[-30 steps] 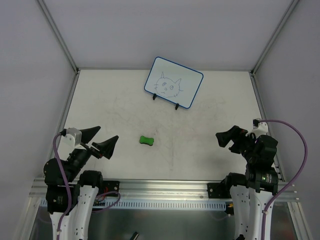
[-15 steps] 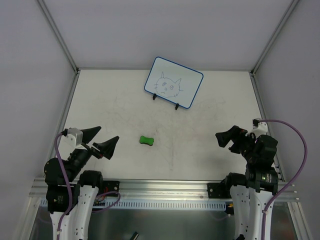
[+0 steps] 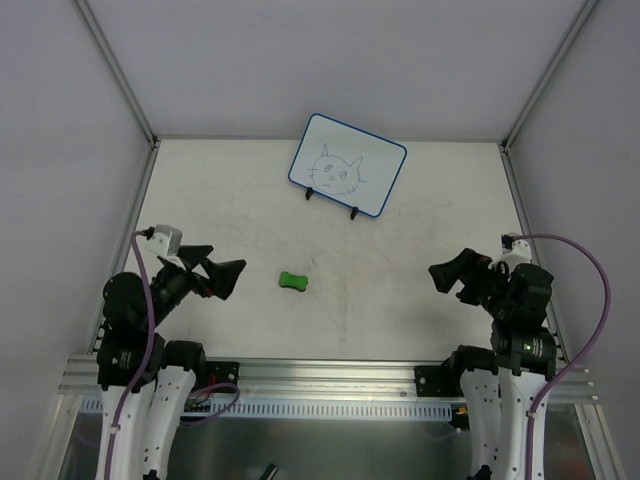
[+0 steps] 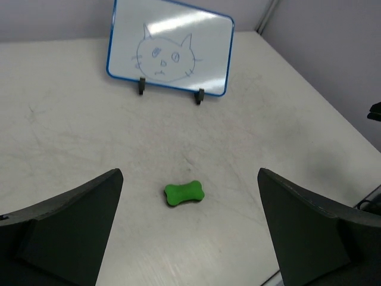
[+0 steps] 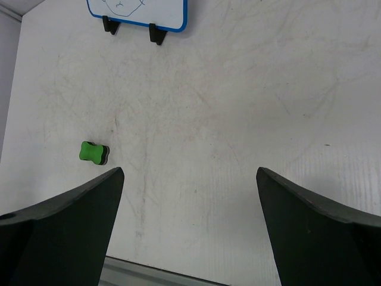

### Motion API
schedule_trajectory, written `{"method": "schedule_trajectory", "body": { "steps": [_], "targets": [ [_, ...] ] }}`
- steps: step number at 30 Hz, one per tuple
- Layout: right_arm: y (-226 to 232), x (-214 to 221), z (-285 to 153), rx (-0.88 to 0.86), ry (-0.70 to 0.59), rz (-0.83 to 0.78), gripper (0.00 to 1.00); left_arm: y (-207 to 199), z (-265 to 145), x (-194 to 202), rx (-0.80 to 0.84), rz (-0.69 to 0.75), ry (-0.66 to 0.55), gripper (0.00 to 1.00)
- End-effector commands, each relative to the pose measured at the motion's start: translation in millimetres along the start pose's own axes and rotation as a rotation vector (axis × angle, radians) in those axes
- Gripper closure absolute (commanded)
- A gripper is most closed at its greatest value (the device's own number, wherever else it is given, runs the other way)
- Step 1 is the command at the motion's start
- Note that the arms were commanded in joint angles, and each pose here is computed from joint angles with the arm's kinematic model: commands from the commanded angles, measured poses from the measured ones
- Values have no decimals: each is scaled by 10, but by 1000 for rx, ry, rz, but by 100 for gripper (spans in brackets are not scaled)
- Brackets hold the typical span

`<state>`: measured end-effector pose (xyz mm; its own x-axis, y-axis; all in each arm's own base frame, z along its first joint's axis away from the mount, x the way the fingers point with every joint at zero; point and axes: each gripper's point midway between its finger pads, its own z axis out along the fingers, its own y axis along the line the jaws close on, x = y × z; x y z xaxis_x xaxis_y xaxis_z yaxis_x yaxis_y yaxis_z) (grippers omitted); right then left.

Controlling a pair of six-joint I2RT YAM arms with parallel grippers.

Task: Erase the whiteboard

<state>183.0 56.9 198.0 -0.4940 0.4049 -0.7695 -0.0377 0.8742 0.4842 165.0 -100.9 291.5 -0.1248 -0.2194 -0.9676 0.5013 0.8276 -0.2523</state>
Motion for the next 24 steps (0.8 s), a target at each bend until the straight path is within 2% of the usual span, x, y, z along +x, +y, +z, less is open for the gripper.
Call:
{"method": "schedule_trajectory", "body": {
  "steps": [1, 7, 11, 16, 21, 24],
  "targets": [
    [121, -66, 27, -62, 20, -34, 1, 75, 255, 184, 10, -124, 153, 1],
    [106, -93, 124, -52, 79, -10, 1, 264, 531, 376, -64, -296, 308, 1],
    [113, -133, 199, -58, 97, 4, 1, 400, 635, 558, -144, -324, 386, 1],
    [157, -217, 300, -87, 88, 31, 1, 353, 734, 841, -190, -308, 493, 1],
    [363, -455, 459, -217, 7, 69, 1, 429, 799, 1106, -268, -322, 578, 1],
    [562, -703, 493, -356, -128, 14, 1, 477, 809, 1249, -323, -323, 613, 1]
  ]
}}
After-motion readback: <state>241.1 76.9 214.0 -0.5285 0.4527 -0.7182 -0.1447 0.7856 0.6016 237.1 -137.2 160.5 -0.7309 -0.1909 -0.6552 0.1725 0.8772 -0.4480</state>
